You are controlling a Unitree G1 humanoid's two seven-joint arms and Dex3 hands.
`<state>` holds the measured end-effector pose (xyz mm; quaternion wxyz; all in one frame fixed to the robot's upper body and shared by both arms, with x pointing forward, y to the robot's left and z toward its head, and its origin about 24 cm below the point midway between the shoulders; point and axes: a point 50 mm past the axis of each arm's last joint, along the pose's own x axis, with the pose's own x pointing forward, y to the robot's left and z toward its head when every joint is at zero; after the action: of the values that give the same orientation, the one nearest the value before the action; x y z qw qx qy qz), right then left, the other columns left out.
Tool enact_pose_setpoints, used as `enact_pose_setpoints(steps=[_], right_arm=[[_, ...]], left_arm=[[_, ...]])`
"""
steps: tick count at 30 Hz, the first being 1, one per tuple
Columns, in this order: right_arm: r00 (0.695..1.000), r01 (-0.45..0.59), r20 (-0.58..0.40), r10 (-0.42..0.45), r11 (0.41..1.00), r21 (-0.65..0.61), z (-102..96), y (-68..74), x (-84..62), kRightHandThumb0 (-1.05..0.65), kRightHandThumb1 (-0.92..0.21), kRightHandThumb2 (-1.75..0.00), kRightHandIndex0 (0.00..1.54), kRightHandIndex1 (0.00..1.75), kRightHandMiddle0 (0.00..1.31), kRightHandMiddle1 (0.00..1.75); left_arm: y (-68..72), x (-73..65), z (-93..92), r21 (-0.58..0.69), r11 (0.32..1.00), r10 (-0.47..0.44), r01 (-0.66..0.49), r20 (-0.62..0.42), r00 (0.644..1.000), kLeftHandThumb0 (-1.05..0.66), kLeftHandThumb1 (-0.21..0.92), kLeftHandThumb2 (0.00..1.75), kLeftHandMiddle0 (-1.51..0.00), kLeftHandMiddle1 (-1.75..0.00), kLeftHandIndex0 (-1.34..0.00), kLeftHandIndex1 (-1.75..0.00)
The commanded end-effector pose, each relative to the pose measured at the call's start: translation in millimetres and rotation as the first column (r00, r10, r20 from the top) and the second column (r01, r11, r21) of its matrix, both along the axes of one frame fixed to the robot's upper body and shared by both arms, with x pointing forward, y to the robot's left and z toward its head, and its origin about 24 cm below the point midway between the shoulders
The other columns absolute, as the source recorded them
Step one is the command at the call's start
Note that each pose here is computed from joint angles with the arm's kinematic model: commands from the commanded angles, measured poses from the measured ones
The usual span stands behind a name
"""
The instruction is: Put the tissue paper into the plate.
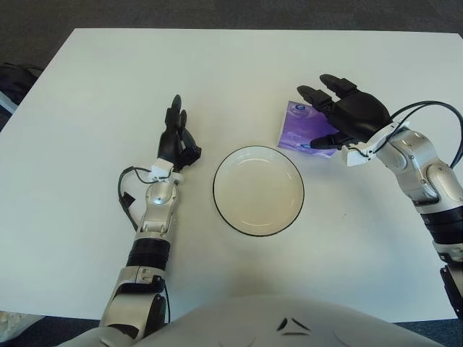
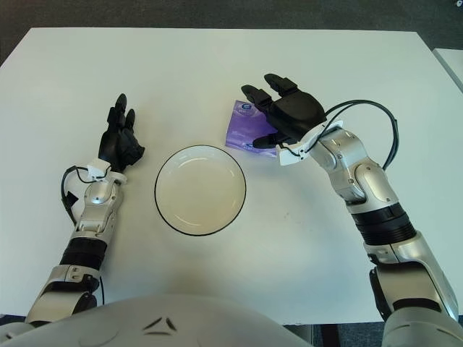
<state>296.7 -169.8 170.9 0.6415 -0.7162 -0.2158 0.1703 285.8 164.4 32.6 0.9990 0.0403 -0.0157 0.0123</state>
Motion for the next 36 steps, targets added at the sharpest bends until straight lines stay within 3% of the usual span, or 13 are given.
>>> enact_pose_setpoints(steps=[1, 25, 36], right_arm=[[1.0, -0.005, -0.004, 0.005, 1.0, 0.006, 0.5, 0.3, -1.8, -1.05, -0.92, -0.52, 0.0, 0.0, 0.0, 0.0], [0.999, -0.016, -0.035, 0.015, 1.0, -0.025, -4.3, 4.5, -0.5, -1.05, -0.92, -0.53, 0.0, 0.0, 0.0, 0.0], [0.997, -0.009, -0.074, 0.005, 0.998, -0.054, -32.2, 5.0, 10.7, -1.05, -0.92, -0.54, 0.0, 0.0, 0.0, 0.0]], left_arm=[[5.5, -23.4, -43.4, -0.005, 1.0, 0.017, -0.018, -0.21, 0.978, -0.9, 0.92, 1.09, -0.19, 0.0, 0.0, -0.17], [8.0, -25.0, -42.2, 0.01, 1.0, 0.017, -0.016, -0.198, 0.98, -0.91, 0.92, 1.1, -0.19, 0.0, 0.0, -0.15], [9.5, -25.2, -42.9, 0.016, 1.0, 0.017, -0.014, -0.198, 0.98, -0.9, 0.92, 1.1, -0.18, 0.0, 0.0, -0.13]])
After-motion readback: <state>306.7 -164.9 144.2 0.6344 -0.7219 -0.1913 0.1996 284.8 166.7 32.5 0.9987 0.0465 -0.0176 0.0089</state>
